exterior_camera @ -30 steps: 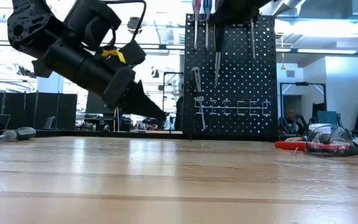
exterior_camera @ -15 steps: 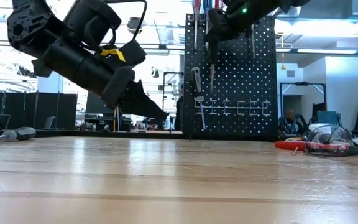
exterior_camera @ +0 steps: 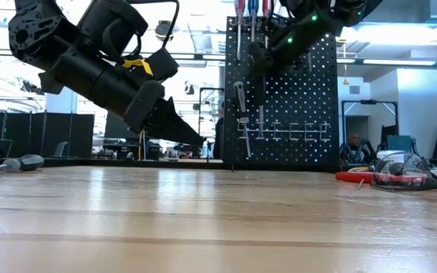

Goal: Hang tools onto peg board
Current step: Hang the left nut driver on the pegboard

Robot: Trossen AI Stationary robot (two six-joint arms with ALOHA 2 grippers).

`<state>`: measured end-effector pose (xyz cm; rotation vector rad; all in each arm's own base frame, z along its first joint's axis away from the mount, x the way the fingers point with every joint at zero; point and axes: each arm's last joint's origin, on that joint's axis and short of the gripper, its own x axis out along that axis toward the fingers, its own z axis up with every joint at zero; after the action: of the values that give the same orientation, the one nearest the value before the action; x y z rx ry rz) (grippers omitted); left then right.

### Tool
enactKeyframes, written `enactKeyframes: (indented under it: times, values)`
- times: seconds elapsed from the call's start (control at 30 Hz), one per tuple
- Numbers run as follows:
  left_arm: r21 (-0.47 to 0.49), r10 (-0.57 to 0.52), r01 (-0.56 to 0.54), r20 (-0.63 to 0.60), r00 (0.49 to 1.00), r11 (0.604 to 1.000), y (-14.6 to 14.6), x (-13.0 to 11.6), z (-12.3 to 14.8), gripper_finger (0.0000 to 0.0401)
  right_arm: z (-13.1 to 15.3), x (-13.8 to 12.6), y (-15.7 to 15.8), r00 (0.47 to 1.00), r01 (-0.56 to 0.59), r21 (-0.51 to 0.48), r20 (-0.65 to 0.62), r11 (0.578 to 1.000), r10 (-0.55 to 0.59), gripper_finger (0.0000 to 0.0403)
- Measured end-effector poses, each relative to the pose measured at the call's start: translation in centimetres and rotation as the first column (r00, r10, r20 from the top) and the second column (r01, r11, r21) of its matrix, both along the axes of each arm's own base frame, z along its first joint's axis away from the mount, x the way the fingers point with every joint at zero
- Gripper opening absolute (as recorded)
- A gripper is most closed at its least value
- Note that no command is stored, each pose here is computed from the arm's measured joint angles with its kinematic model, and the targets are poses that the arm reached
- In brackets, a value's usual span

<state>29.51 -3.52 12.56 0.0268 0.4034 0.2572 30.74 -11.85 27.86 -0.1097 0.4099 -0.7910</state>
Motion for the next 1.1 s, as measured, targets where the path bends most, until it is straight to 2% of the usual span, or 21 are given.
enactKeyframes:
  times: [0.5, 0.57, 0.73, 0.8, 0.97, 1.1]
  values:
    - [-0.004, 0.002, -0.002, 0.001, 1.000, 1.000, 0.0, 0.0, 0.0, 0.0129, -0.8, -1.2, -2.3, 0.999, 0.035, 0.146, 0.018, 0.989, -0.038, 0.0120]
    - [-0.004, 0.002, -0.002, 0.001, 1.000, 1.000, 0.0, 0.0, 0.0, 0.0129, -0.8, -1.2, -2.3, 0.999, 0.035, 0.146, 0.014, 0.989, -0.038, 0.0143]
    - [-0.004, 0.003, -0.003, 0.001, 1.000, 1.000, 0.0, 0.0, 0.0, 0.0129, -0.8, -1.1, -2.1, 1.000, 0.026, 0.137, 0.008, 0.990, -0.028, 0.0239]
    - [-0.004, 0.002, -0.002, 0.001, 1.000, 1.000, 0.0, 0.0, 0.0, 0.0129, -0.8, -1.1, -2.1, 1.000, 0.024, 0.131, 0.003, 0.991, -0.025, 0.0261]
    - [-0.004, 0.002, -0.002, 0.001, 1.000, 1.000, 0.0, 0.0, 0.0, 0.0129, 0.0, -1.3, -1.5, 1.000, 0.005, 0.115, 0.020, 0.993, -0.008, 0.0276]
    - [-0.003, -0.007, 0.007, 0.001, 1.000, 1.000, -0.3, -0.1, 0.1, 0.0129, 1.1, -1.4, 0.4, 0.998, -0.059, 0.082, 0.029, 0.995, 0.056, 0.0278]
